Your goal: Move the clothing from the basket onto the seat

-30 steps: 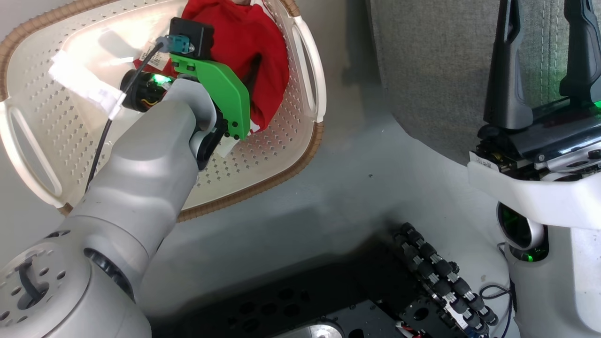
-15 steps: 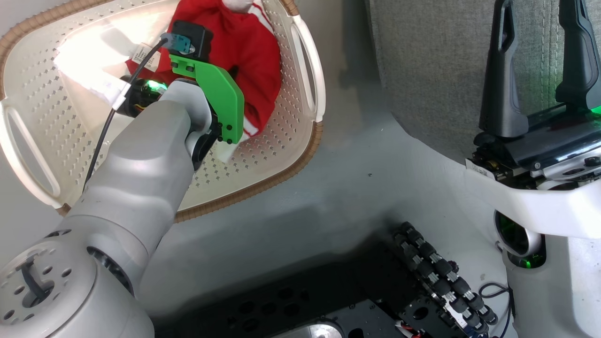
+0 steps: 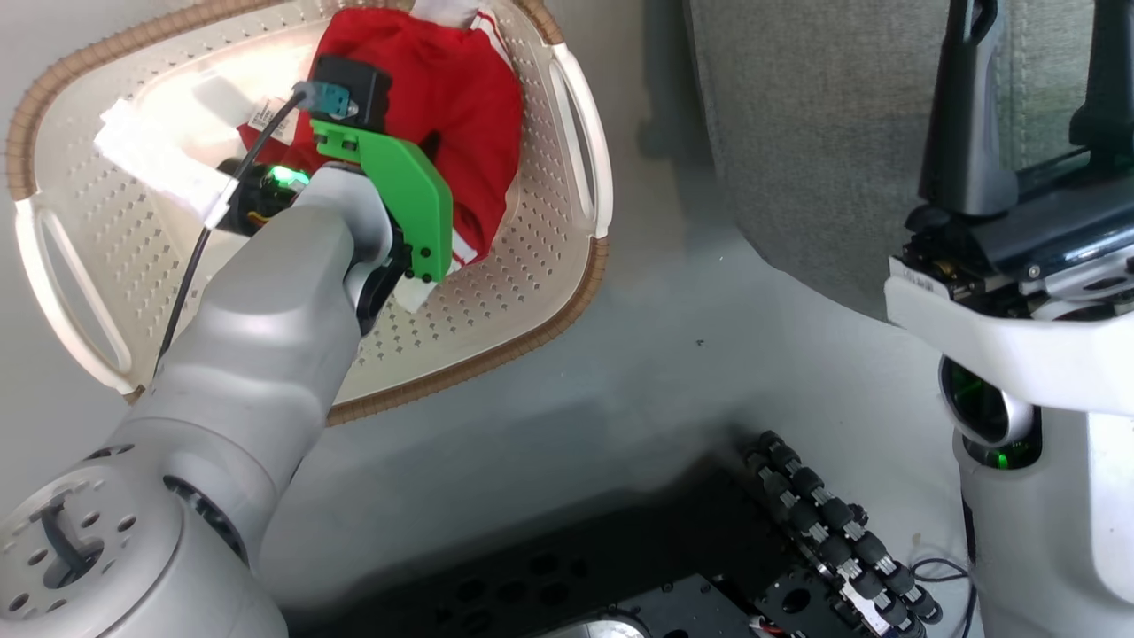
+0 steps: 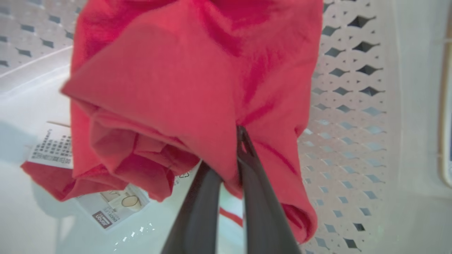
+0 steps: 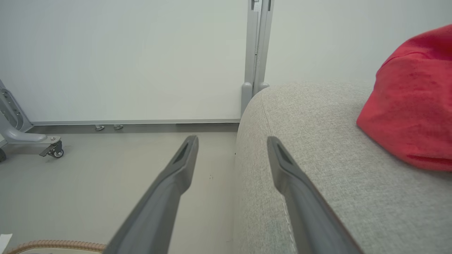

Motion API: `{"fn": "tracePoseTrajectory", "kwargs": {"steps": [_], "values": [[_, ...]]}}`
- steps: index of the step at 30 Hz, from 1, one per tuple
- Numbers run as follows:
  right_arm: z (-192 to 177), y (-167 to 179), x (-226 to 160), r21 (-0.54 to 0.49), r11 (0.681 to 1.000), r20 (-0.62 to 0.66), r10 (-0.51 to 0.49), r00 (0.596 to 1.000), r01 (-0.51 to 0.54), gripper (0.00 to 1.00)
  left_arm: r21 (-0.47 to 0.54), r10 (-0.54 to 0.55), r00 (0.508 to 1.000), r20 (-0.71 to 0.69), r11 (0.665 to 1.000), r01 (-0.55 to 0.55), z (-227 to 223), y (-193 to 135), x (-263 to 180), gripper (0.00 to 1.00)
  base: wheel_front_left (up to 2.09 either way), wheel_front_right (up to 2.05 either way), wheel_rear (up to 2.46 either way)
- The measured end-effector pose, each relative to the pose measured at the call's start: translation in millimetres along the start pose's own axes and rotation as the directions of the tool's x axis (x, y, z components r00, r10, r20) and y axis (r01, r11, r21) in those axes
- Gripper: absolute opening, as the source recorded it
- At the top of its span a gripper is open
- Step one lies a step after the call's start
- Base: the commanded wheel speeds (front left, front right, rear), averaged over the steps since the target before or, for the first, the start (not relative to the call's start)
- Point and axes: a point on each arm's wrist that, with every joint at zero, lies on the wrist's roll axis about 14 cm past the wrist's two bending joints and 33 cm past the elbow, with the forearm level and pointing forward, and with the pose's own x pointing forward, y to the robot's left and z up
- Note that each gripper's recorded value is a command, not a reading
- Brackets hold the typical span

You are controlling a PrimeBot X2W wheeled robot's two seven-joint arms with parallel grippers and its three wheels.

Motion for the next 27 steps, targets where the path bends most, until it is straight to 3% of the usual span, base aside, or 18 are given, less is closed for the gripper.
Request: {"fn": "tracePoseTrajectory", "kwargs": {"steps": [9,16,27], "values": [[29.5,-4.5,1.9,-0.011,1.000,0.042,-0.010,0.999,0.011,1.00,-0.007,0.034,0.999,0.039,0.999,-0.033,-4.1,-2.7,-30.7,0.00,0.00,0.00,0.00],[61.6,-0.8,-15.5,0.012,1.000,0.059,-0.012,0.998,0.011,1.00,-0.106,0.053,0.985,0.164,0.994,-0.036,5.7,-23.7,-74.1,0.00,0.00,0.00,0.00],[116.7,8.3,-56.5,0.041,0.999,0.110,-0.010,0.994,0.005,1.00,-0.053,0.041,0.906,0.421,0.998,-0.021,63.4,-62.0,-158.8,0.00,0.00,0.00,0.00]]}}
